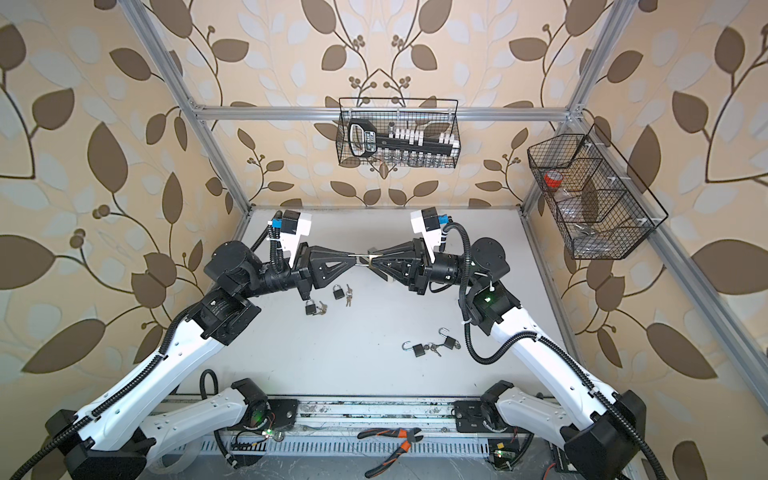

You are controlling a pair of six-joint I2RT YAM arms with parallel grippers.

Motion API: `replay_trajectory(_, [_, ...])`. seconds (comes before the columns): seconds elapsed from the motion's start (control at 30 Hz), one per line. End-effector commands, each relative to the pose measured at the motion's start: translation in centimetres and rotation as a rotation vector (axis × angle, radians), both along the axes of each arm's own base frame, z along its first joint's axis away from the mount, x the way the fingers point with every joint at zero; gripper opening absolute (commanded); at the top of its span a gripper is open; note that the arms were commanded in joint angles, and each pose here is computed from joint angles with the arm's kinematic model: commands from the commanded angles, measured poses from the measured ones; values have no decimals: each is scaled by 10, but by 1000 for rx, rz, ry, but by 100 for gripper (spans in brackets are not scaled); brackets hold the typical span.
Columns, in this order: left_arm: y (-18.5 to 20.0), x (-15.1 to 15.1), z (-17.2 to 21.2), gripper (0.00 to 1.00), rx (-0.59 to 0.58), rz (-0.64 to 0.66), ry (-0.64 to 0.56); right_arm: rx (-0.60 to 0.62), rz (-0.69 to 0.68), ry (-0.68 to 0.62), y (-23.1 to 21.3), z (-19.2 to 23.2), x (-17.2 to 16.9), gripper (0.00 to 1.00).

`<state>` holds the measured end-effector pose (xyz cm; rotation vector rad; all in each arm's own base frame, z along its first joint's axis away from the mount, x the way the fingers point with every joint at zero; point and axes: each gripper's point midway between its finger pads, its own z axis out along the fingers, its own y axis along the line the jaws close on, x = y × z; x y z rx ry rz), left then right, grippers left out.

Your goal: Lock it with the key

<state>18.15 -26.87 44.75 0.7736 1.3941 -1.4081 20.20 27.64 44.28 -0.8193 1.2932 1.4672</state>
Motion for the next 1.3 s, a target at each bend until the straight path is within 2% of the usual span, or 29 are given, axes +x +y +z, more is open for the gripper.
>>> replay_trajectory(0.0, [8,-1,5,0,-19,-2,-19,-7,-50,21,-11,-9,2,63])
replay_trajectory(0.07, [13,2,6,0,-22,10,-17,5,-82,28,-23,-8,2,70])
replay_trajectory(0.23, [17,2,10,0,-25,12,-29,-5,-135,81,-38,-19,5,69])
replay_trajectory(0.43, [12,0,6,0,-12,-30,-24,-21,-35,136,-30,-21,2,56])
replay_trajectory(0.57, [10,-3,8,0,1,-62,-29,-22,-12,115,-28,-12,0,47])
replay_trajectory(1.0, [7,0,5,0,11,-66,-25,-23,-2,116,-27,-15,0,17])
replay_trajectory(1.13, [6,3,2,0,24,-59,-18,-23,-6,120,-27,-17,1,12])
replay_trajectory(1.2, [6,5,1,0,37,-46,-14,-24,-11,119,-27,-19,1,2])
replay_trajectory(1.27, [7,7,0,0,48,-36,-14,-25,-22,104,-28,-20,0,0])
